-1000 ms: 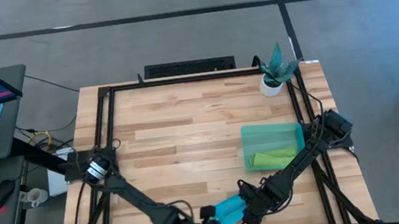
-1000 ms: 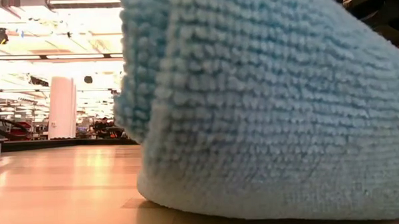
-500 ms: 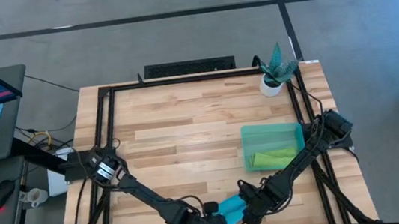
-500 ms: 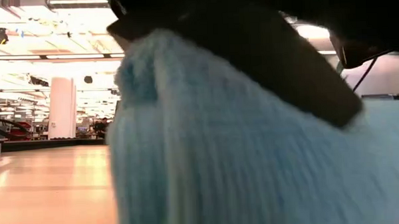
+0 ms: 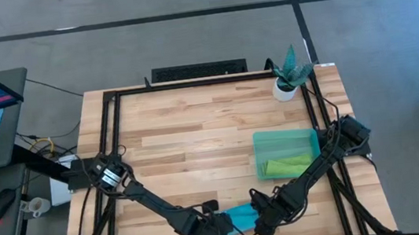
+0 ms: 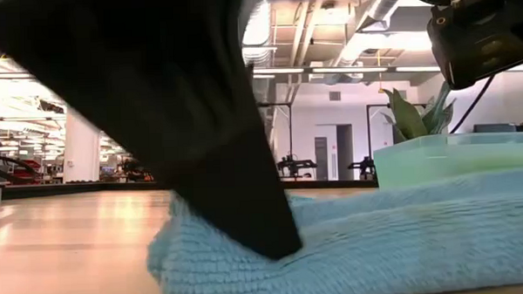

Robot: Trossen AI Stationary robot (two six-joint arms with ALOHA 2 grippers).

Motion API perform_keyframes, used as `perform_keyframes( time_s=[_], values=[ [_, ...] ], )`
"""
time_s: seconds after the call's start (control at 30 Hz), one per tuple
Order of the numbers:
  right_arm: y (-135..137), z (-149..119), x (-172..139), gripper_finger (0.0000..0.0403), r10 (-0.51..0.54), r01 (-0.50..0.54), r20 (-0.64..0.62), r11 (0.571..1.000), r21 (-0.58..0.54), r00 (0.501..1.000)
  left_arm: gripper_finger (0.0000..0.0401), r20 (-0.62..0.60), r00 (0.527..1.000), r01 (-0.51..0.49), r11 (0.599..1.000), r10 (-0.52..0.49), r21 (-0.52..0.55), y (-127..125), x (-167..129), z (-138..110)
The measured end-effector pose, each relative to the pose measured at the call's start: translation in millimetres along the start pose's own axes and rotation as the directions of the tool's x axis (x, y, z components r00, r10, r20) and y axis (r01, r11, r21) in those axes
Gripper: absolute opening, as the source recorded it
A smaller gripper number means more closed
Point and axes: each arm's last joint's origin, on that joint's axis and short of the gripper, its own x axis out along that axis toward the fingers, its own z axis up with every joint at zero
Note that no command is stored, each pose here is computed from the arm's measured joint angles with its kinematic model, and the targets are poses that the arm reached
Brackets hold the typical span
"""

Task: Roll microfiber towels into tight, uniform cylinder then place into a basket
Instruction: Roll the blue towel

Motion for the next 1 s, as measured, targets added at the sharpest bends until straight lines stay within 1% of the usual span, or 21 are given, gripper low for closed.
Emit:
perform_keyframes(
  time_s=[0.13,0.3,0.4,0.5,0.67,0.87,1.0],
  values=[
    [1,-2,0,0.0019,0.002,-0.002,-0.004,1.0,-0.025,1.0,0.0122,-0.018,1.0,-0.01,0.999,0.01,-0.042,6,4,-3],
    [1,-3,0,0.0025,0.02,-0.021,-0.04,0.999,-0.049,0.999,0.0122,-0.086,0.995,0.033,0.994,-0.042,-0.107,16,9,-8],
    [3,-2,0,0.0028,0.04,-0.043,-0.051,0.998,-0.054,0.998,0.0122,-0.116,0.992,0.04,0.993,-0.052,-0.107,18,10,-10],
    [4,-3,0,0.0039,0.045,-0.05,-0.055,0.993,-0.105,0.997,0.0122,-0.137,0.988,0.056,0.993,-0.07,-0.106,18,10,-11],
    [4,-2,0,0.0075,0.043,-0.047,-0.036,0.993,-0.113,0.998,0.0122,-0.165,0.983,0.065,0.995,-0.077,-0.077,17,11,-13],
    [6,-6,1,0.0141,0.042,-0.043,-0.011,0.991,-0.125,0.999,0.0122,-0.194,0.978,0.072,0.997,-0.073,-0.013,19,10,-16],
    [6,-6,1,0.0179,0.041,-0.042,-0.008,0.991,-0.128,0.999,0.0122,-0.202,0.977,0.076,0.997,-0.076,-0.004,20,11,-15]
  ],
)
